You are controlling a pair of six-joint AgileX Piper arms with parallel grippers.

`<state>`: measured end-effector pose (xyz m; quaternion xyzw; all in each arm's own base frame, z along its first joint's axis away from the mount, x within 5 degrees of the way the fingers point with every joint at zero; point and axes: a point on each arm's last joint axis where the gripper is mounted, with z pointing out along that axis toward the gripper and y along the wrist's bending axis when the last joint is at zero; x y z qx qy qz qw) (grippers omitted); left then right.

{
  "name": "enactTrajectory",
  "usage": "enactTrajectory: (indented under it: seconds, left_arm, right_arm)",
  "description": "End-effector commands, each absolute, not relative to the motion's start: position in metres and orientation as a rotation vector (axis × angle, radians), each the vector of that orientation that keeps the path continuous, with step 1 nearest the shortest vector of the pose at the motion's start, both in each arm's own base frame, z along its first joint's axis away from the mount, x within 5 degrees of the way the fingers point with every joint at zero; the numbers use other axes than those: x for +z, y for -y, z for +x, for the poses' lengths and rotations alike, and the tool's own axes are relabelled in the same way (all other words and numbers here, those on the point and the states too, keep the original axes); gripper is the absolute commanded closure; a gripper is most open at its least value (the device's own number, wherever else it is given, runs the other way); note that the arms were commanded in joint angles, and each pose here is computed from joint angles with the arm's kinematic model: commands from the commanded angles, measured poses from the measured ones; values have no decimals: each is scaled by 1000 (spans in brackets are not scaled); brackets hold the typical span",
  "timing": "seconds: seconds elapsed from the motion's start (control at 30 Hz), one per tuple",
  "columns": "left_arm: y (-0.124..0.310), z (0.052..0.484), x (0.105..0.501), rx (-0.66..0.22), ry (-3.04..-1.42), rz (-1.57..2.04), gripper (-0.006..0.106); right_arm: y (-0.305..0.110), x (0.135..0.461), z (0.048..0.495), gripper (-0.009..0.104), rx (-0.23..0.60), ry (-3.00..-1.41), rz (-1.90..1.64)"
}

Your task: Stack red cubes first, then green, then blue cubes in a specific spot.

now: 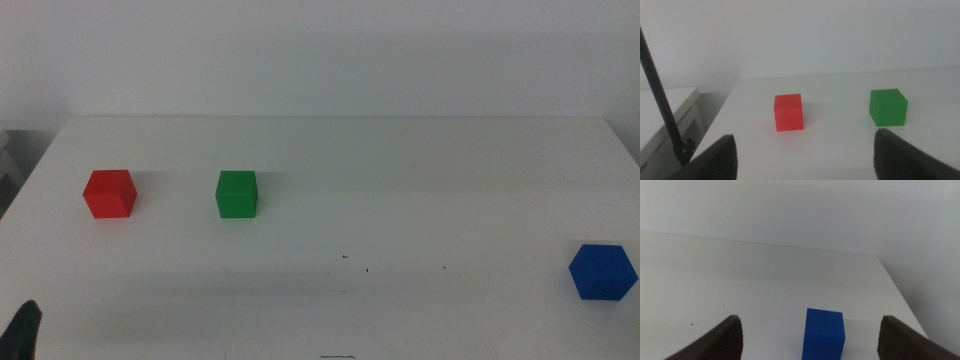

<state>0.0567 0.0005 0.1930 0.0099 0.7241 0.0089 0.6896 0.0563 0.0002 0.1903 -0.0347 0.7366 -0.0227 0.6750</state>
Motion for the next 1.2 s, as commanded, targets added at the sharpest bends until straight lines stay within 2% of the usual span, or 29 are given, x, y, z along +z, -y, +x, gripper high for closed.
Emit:
enactTrajectory:
  seconds: [0.0, 0.27, 0.37, 0.53, 0.87, 1.17]
  left_arm:
    - [0, 55, 203, 11, -1512, 13, 7]
    - [-6, 54, 203, 94, -1509, -68, 7]
    - [-6, 55, 206, 95, -1510, -70, 7]
    - [-7, 63, 251, 100, -1558, -76, 7]
    - [-17, 113, 369, 155, -1840, -89, 7]
    - [-20, 153, 442, 205, -1990, 6, 7]
  right_arm:
    - [-1, 201, 55, 1, -64, -1555, -89]
    - [-1, 201, 55, 1, -64, -1555, -89]
    - [-1, 201, 55, 1, -64, -1555, -89]
    - [-1, 201, 55, 1, -64, -1555, -89]
    - [-1, 201, 55, 1, -64, -1555, -89]
    - [-1, 201, 55, 1, -64, -1555, -89]
